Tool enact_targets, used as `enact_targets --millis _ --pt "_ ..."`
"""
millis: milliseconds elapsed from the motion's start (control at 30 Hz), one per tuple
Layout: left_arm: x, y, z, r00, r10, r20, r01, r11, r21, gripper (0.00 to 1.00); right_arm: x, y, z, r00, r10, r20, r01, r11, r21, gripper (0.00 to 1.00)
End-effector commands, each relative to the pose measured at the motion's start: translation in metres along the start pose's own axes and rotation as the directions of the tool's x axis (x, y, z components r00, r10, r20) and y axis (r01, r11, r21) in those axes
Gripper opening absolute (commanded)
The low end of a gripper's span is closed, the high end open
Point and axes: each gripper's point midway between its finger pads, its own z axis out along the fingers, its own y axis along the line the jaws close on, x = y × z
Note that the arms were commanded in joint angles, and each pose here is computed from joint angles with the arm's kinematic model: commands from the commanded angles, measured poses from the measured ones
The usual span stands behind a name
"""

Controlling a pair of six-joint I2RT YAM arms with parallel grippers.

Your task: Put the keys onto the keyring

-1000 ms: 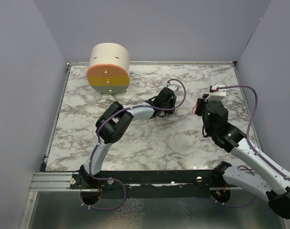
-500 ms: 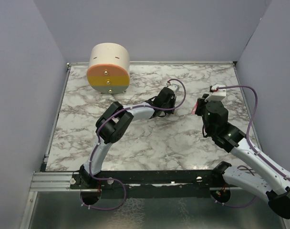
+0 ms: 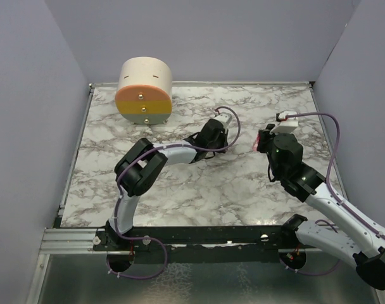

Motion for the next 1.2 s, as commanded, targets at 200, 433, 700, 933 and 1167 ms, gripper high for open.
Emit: enact_targets --millis 200,433,700,933,1167 --pt "-0.089 -0.019 -0.074 0.953 -0.069 0.296 0.060 0.998 0.037 0.00 0.004 0.042 0.004 1.000 -0.007 0.010 0.009 0.977 -0.211 0.01" --pt "-0.107 -0.022 -0.104 0.924 -0.133 0.358 0.120 0.991 0.058 0.00 0.009 0.063 0.004 1.000 0.000 -0.003 -0.001 0.950 -0.312 0.01" --pt "-0.120 -0.025 -0.126 0.892 -0.199 0.406 0.181 0.980 0.083 0.00 0.027 0.082 0.013 0.998 0.015 -0.068 -0.039 0.932 -0.360 0.01" --pt "-0.118 -0.022 -0.130 0.869 -0.269 0.416 0.254 0.963 0.093 0.00 0.036 0.092 0.019 0.991 0.074 -0.116 -0.112 0.925 -0.363 0.01" --pt "-0.113 -0.016 -0.136 0.806 -0.378 0.455 0.361 0.924 0.128 0.00 0.040 0.100 0.019 0.977 0.161 -0.140 -0.203 0.903 -0.378 0.01"
